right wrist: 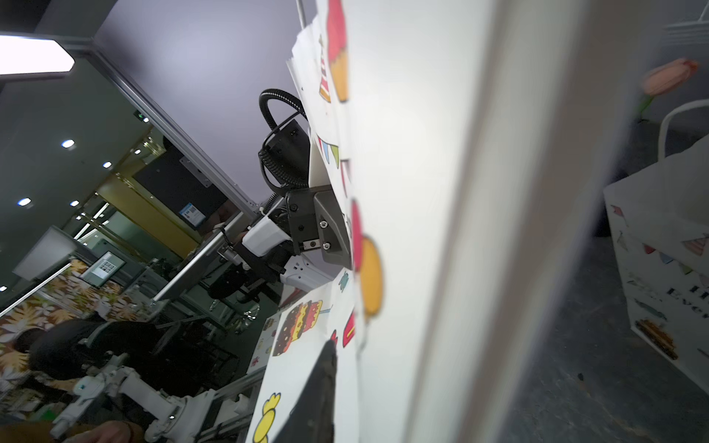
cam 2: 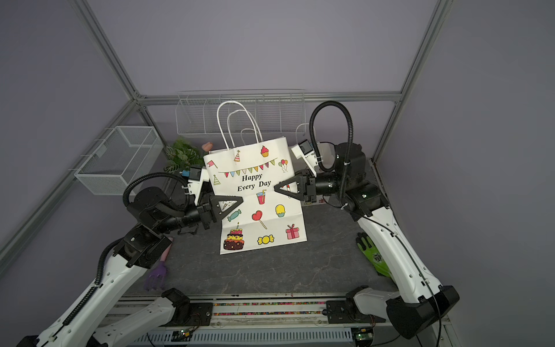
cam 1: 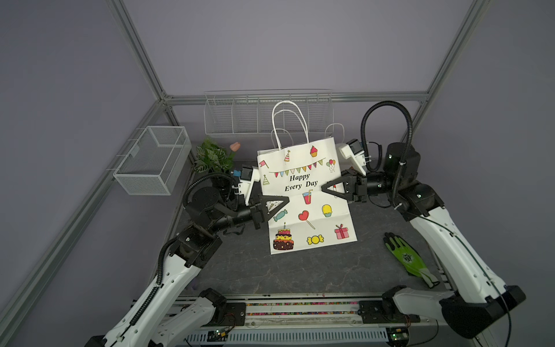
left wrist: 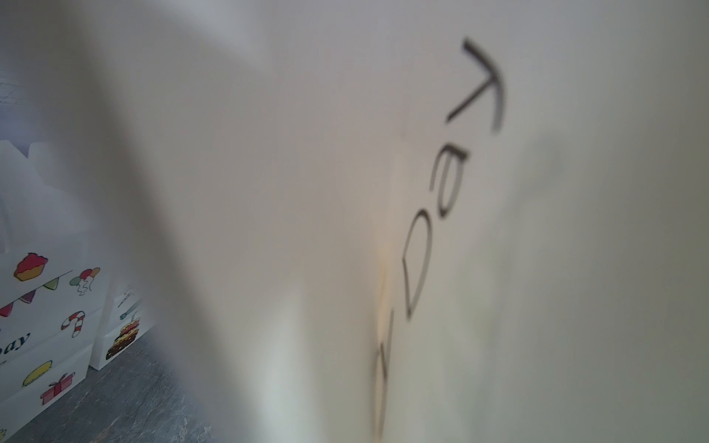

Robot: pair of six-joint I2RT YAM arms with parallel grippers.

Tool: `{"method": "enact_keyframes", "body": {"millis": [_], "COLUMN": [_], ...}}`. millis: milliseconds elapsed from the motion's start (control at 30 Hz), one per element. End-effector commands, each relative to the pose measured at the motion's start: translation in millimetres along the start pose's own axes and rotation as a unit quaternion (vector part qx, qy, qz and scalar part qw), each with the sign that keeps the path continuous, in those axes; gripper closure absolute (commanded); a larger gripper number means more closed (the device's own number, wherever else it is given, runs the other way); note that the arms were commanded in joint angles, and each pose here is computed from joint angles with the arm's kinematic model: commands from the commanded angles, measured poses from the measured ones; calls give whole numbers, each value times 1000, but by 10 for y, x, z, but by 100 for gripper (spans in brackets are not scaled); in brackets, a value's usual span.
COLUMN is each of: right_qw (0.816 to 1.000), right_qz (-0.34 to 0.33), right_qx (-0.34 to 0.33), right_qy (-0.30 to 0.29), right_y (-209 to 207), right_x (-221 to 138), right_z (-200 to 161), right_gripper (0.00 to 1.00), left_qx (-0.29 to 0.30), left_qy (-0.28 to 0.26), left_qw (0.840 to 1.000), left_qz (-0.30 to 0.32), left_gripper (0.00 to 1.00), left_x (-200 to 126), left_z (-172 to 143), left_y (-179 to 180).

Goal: Put away the paper bag
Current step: Press the paper bag.

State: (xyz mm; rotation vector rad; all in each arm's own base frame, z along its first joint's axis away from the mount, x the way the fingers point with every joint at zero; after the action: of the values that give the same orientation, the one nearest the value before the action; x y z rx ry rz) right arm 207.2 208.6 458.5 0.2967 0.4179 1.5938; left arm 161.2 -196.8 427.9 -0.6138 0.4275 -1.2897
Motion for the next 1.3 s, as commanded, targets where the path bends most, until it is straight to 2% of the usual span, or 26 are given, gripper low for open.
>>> {"method": "enact_keyframes", "body": {"millis": [0,100,167,267,367,467,533,600,667,700,1067,1200,1267], "right_qw": [999,998,997,997,997,997,997,997,997,997,999,998,998], "right_qz": [-8,-23,-28,-21,-15,-23,-37,-43,-43,-41,-29,-45,-48], "right_qx": [-40,-55,-60,-60,-56,-57,-57,-55,-52,-50,-30,-24,-22], "right_qy": [-15,-28,-35,-42,-42,-38,-35,-35,-35,-35,-31,-34,-34], "right_y": [174,218,212,166,105,64,35,9,-14,-22,-8,11,30], "right_x": [-116,-232,-289,-318,-298,-296,-309,-312,-304,-299,-275,-290,-292], "right_z": [52,127,191,313,396,405,377,360,353,354,87,-48,-97], "right_gripper": [53,34,29,30,46,48,41,27,21,23,79,83,79], "left_qx": [-4,-4,-10,-19,-25,-23,-19,-18,-20,-22,-21,-22,-23], "left_qy": [19,44,55,67,77,86,89,95,100,102,87,82,81], "left_qw": [1000,999,998,997,996,995,994,994,993,993,994,995,995], "left_qz": [18,9,4,-18,-33,-49,-56,-60,-59,-59,-61,-57,-56], "left_gripper": [100,100,100,100,100,100,100,100,100,100,100,100,100], "left_x": [-23,-16,-5,28,63,79,75,80,91,98,100,86,84], "left_z": [-88,-133,-146,-145,-144,-136,-124,-110,-95,-89,35,71,83], "left_y": [66,78,114,150,179,151,121,108,130,138,143,155,162]}}
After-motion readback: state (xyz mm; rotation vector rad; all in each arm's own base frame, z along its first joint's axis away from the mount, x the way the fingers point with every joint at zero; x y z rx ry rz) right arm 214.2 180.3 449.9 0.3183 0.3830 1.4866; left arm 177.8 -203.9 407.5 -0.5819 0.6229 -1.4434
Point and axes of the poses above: each gripper's point midway between its finger pads, its own x axis out along the fingers, its own y axis along the line the jaws close on, z = x × y, the point moved 6 cm from there along -x, back along the fingers, and after that the axes turned 9 degrees about -x, right-handed, at the moved point
